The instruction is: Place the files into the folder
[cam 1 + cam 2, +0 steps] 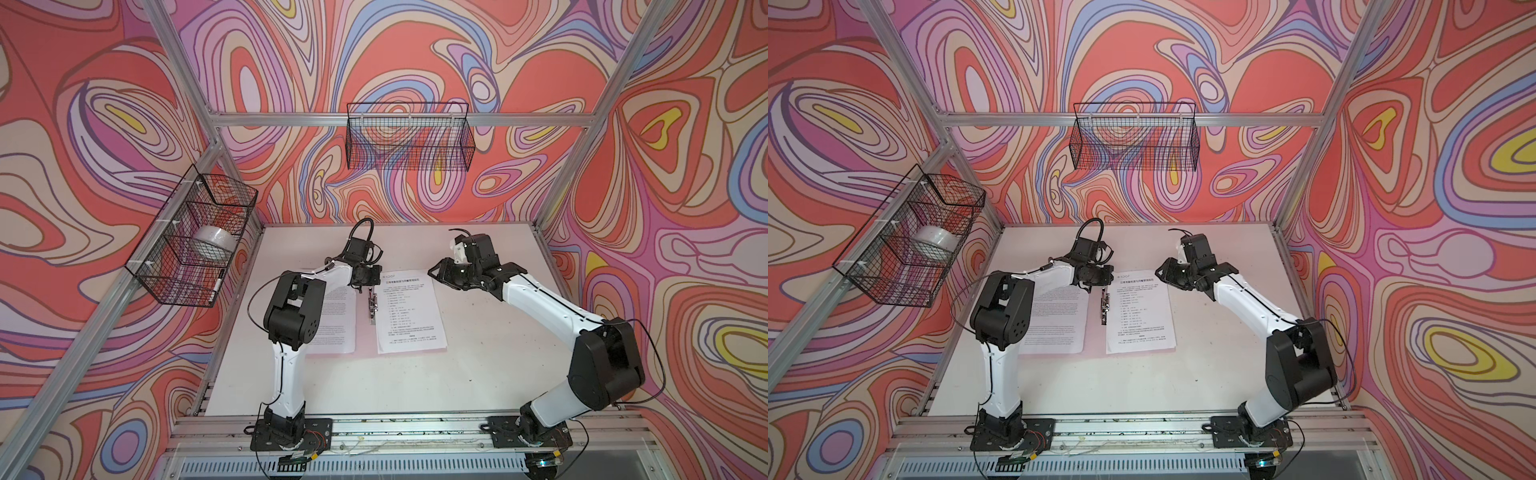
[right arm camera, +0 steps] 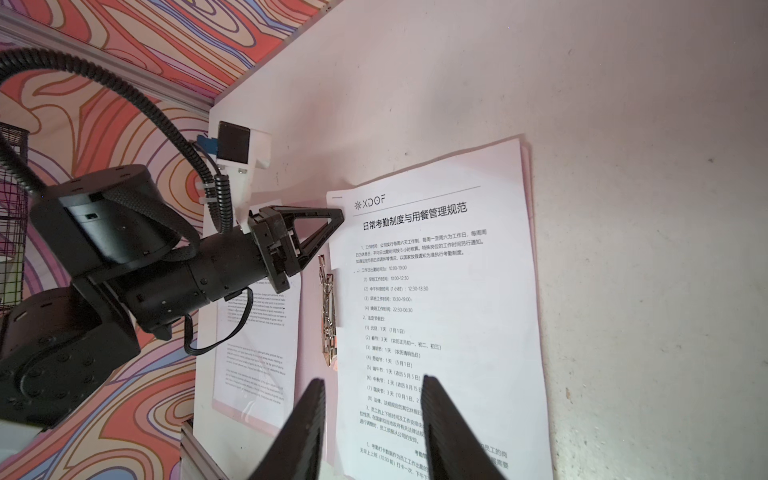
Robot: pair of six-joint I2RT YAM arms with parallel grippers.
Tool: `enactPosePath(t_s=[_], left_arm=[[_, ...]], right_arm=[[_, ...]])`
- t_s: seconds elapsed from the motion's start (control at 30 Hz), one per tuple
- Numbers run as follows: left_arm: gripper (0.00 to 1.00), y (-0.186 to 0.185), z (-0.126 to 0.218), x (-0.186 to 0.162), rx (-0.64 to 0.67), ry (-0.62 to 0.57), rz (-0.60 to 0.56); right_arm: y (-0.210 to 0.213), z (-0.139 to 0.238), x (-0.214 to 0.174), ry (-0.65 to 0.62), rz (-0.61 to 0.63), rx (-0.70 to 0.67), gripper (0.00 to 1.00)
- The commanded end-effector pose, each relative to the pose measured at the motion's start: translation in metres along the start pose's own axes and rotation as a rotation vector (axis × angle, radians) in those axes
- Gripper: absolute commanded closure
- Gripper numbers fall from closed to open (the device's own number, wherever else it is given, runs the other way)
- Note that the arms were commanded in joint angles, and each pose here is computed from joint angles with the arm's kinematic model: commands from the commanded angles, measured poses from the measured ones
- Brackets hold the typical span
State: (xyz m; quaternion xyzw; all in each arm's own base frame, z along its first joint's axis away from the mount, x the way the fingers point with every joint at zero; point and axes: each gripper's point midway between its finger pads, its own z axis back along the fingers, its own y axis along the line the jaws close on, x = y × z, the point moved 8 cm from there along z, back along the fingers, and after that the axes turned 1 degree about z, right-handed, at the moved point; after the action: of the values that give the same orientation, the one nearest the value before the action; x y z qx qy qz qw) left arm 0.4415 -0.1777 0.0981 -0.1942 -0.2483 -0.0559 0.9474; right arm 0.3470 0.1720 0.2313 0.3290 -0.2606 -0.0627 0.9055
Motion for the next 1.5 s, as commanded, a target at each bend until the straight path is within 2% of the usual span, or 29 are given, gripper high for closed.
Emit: enactPosePath(t_s=[0.0,0.37,0.53,0.73,0.77,0.8,0.9,1.0,1.1,1.2,1.47], left_arm=[[1.0,0.0,0.008,-0.001,-0.003,0.019,-0.023],[1.0,0.003,0.012,0.001,-0.004,0.02,-0.032],[1.0,0.005,0.013,0.003,-0.006,0.022,-0.037],[1.0,0.004,0.013,0.003,-0.02,0.032,-0.04],[0.99,0.004,0.013,0.001,-0.019,0.044,-0.038],[0.88,0.004,0.013,0.001,-0.021,0.043,-0.038],[0.65,0.004,0.015,0.002,-0.019,0.038,-0.039],[0.55,0.003,0.018,0.003,-0.017,0.025,-0.043],[0.51,0.002,0.021,0.005,-0.017,0.017,-0.039],[0.5,0.0,0.026,0.008,-0.02,0.004,-0.029],[0.48,-0.012,0.053,0.03,-0.052,-0.113,-0.018]], right_arm=[[0.003,-0.002,0.001,-0.005,0.014,0.006,0.6],[0.0,-0.006,0.0,0.003,0.013,-0.007,0.6],[-0.011,-0.008,-0.008,0.027,0.018,-0.062,0.58],[-0.037,-0.014,-0.032,0.082,0.018,-0.149,0.52],[-0.043,-0.015,-0.038,0.093,0.014,-0.17,0.52],[-0.048,-0.016,-0.044,0.105,0.013,-0.193,0.52],[-0.065,-0.019,-0.06,0.131,0.002,-0.255,0.5],[-0.076,-0.02,-0.071,0.145,-0.008,-0.287,0.49],[-0.081,-0.02,-0.08,0.161,-0.016,-0.298,0.49],[-0.083,-0.022,-0.089,0.18,-0.02,-0.298,0.58],[-0.082,-0.035,-0.11,0.236,-0.015,-0.306,0.66]])
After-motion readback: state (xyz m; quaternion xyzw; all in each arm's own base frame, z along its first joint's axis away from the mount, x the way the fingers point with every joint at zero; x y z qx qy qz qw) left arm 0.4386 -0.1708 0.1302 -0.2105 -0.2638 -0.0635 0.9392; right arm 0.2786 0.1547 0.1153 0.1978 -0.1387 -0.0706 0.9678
